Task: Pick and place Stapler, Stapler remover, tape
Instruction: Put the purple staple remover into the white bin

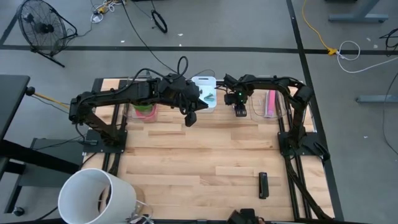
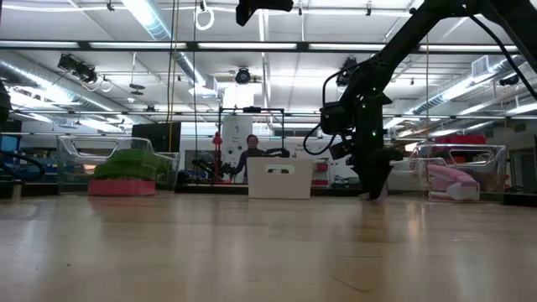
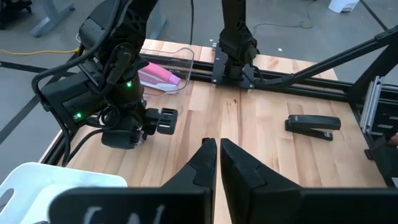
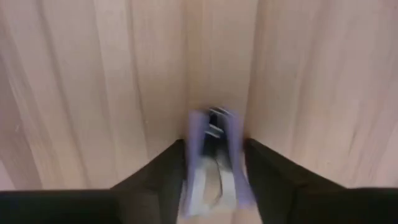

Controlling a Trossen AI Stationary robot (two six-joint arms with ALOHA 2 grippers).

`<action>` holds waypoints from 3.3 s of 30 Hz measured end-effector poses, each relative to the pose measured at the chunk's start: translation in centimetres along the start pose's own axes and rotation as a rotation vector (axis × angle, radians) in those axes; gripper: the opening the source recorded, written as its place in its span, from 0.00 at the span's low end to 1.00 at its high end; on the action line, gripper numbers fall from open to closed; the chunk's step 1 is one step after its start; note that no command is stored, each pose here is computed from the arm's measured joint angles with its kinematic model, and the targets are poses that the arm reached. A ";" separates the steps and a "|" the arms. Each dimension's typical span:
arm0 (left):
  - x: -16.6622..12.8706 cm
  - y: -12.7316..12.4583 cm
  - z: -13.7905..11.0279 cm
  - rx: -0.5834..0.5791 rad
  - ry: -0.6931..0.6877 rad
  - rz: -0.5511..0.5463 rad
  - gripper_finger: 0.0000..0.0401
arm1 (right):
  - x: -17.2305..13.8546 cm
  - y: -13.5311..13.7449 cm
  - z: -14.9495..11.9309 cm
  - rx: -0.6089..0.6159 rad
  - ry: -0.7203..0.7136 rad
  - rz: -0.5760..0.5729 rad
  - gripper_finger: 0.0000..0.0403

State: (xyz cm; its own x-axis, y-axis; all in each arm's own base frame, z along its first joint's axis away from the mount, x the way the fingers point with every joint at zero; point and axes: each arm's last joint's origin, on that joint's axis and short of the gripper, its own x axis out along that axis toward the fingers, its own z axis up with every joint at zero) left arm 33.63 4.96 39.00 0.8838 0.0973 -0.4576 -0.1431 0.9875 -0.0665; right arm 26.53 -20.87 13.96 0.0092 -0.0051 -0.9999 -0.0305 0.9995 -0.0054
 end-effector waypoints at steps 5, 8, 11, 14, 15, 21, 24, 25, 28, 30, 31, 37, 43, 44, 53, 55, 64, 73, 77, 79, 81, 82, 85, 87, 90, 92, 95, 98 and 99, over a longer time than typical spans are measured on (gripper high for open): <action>0.0 0.0 0.0 0.000 0.000 0.002 0.06 | 0.0 0.0 0.0 0.000 -0.001 0.001 0.25; 0.0 0.0 0.0 0.001 0.000 0.002 0.06 | 0.0 0.0 0.0 0.000 -0.001 0.004 0.20; 0.0 0.0 0.0 0.038 0.000 0.002 0.06 | 0.0 0.0 0.0 0.001 -0.001 0.006 0.19; 0.0 0.0 0.0 0.045 -0.001 0.002 0.06 | -0.1 0.1 -0.1 0.008 0.004 0.010 0.21; 0.0 0.0 0.0 0.042 -0.001 0.002 0.06 | -0.1 0.1 -0.1 0.016 0.008 0.011 0.21; 0.0 0.0 0.0 0.042 -0.001 0.002 0.06 | -1.0 0.5 -0.5 0.041 0.021 0.010 0.20; -0.3 0.0 0.1 0.043 -0.002 0.001 0.05 | -2.1 0.6 -0.6 0.063 -0.004 -0.014 0.20; -0.5 0.0 0.1 0.043 -0.006 0.001 0.05 | -2.4 0.6 -0.6 0.067 -0.013 -0.020 0.20; -1.5 -0.1 0.1 0.047 0.004 0.001 0.03 | -3.7 1.0 -0.6 0.075 -0.049 -0.047 0.19; -2.2 -0.1 0.0 0.064 0.028 0.002 0.03 | -4.6 1.4 -0.6 0.065 -0.071 -0.064 0.19; -2.6 -0.1 -0.1 0.068 0.034 0.002 0.02 | -5.1 1.7 -0.6 0.059 -0.086 -0.074 0.19; -4.6 -0.1 -0.3 0.074 0.065 0.003 0.02 | -7.8 2.9 -0.1 0.022 -0.196 -0.151 0.19; -6.3 -0.2 -0.4 0.074 0.076 0.004 0.02 | -9.8 4.1 0.7 0.002 -0.325 -0.201 0.19; -6.7 -0.2 -0.4 0.074 0.078 0.009 0.02 | -10.1 4.3 0.9 -0.001 -0.347 -0.205 0.19; -8.4 -0.2 -0.4 0.068 0.066 0.048 0.02 | -11.7 5.5 2.9 0.025 -0.536 -0.241 0.19; -8.5 -0.1 -0.3 0.068 0.062 0.051 0.02 | -12.1 5.5 3.5 0.038 -0.601 -0.264 0.19; -8.4 -0.1 -0.4 0.068 0.069 0.052 0.02 | -13.9 4.7 5.2 0.089 -0.866 -0.334 0.19; -8.4 -0.1 -0.4 0.068 0.069 0.052 0.03 | -14.3 3.4 5.6 0.144 -0.973 -0.367 0.19; -8.4 -0.1 -0.4 0.068 0.069 0.052 0.02 | -13.5 2.3 5.7 0.187 -0.966 -0.359 0.19; -8.4 -0.1 -0.4 0.067 0.069 0.052 0.02 | -12.9 1.8 5.7 0.201 -0.956 -0.345 0.19; -8.4 -0.1 -0.4 0.068 0.070 0.052 0.02 | -12.3 1.3 5.8 0.211 -0.947 -0.344 0.19; -8.4 -0.1 -0.4 0.068 0.070 0.052 0.02 | -11.9 1.0 5.9 0.216 -0.937 -0.341 0.19; -8.4 -0.1 -0.4 0.068 0.070 0.052 0.02 | -10.7 0.3 6.0 0.220 -0.920 -0.316 0.19; -8.4 -0.1 -0.4 0.068 0.070 0.052 0.02 | -9.9 0.0 6.3 0.210 -0.922 -0.284 0.19; -8.4 -0.1 -0.5 0.070 0.076 0.052 0.02 | -8.7 -0.4 6.7 0.198 -0.921 -0.242 0.19; -8.5 -0.1 -0.8 0.087 0.116 0.052 0.02 | -7.9 -0.5 7.0 0.194 -0.914 -0.222 0.19; -8.6 -0.1 -1.6 0.109 0.201 0.050 0.02 | -7.0 -0.6 7.4 0.190 -0.915 -0.190 0.19; -8.8 0.0 -2.5 0.117 0.292 0.049 0.01 | -6.3 -0.7 7.6 0.206 -0.916 -0.153 0.19; -8.9 0.0 -2.7 0.117 0.310 0.048 0.01 | -6.1 -0.8 7.7 0.214 -0.917 -0.149 0.19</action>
State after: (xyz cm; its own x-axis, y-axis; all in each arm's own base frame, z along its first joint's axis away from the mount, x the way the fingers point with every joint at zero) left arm 24.62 3.75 40.70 0.6971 0.1197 -0.7070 -0.1139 0.9919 0.0557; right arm 34.20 -21.38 20.13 0.7811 -0.1977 -0.5922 0.2167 0.9754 -0.0398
